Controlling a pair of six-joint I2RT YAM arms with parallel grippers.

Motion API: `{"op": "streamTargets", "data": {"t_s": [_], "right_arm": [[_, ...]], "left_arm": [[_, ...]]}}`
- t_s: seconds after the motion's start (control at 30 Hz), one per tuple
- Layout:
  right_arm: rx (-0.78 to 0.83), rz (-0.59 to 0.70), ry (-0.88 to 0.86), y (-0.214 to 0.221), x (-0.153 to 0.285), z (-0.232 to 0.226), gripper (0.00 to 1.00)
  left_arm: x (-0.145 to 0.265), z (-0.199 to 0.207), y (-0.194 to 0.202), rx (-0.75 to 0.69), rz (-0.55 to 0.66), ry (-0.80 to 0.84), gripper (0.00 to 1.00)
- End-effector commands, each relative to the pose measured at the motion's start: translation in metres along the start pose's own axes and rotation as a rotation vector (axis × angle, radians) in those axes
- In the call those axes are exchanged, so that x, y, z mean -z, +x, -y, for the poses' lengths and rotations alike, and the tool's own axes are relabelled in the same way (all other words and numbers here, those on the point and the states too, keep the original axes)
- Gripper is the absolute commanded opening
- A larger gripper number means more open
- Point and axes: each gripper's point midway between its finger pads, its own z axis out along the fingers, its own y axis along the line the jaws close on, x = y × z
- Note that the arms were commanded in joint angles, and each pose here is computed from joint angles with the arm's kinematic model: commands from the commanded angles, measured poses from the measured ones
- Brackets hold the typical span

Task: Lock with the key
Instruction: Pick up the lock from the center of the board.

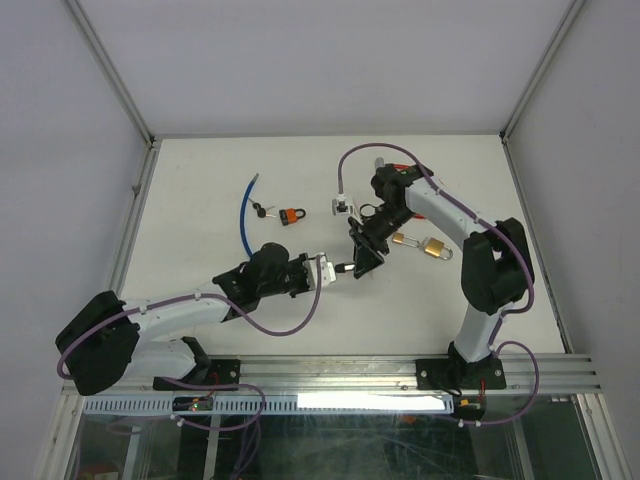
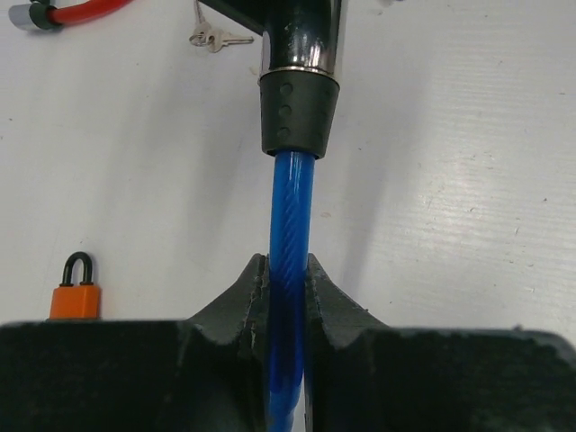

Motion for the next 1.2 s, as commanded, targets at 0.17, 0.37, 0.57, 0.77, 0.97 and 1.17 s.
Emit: {"op": "streamTargets", "data": {"t_s": [0.17,0.37,0.57,0.77,0.97,1.17], "right_arm": [[0.196,0.177,0.166,-0.058,0.07,-0.034,0.79],[0.39,0.35,0.418,-0.088,0.135,-0.055,0.98],[0.578,0.539,0.527,-0.093,0.145,-0.069,1.0],[0.575,0.618,0.406,-0.078,0.122,-0.067,1.0],[0.539,0.622,0.346,-0.07,0.11,-0.057,1.0],[0.53,0.649,0.339,-0.068,0.105,-0.052,0.99]], "left_arm": [[0.052,-0.06,-0.066,0.015,0.189,-0.301,0.0],[0.097,-0.094,-0.087,0.055,0.286,-0.503,0.0],[0.125,-0.122,-0.138,0.144,0.407,-0.544,0.0],[0.166,-0.174,-0.2,0.185,0.494,-0.662,0.0],[0.203,-0.216,-0.259,0.151,0.554,-0.742,0.0],[0.214,-0.218,-0.304,0.103,0.617,-0.653,0.0]]}}
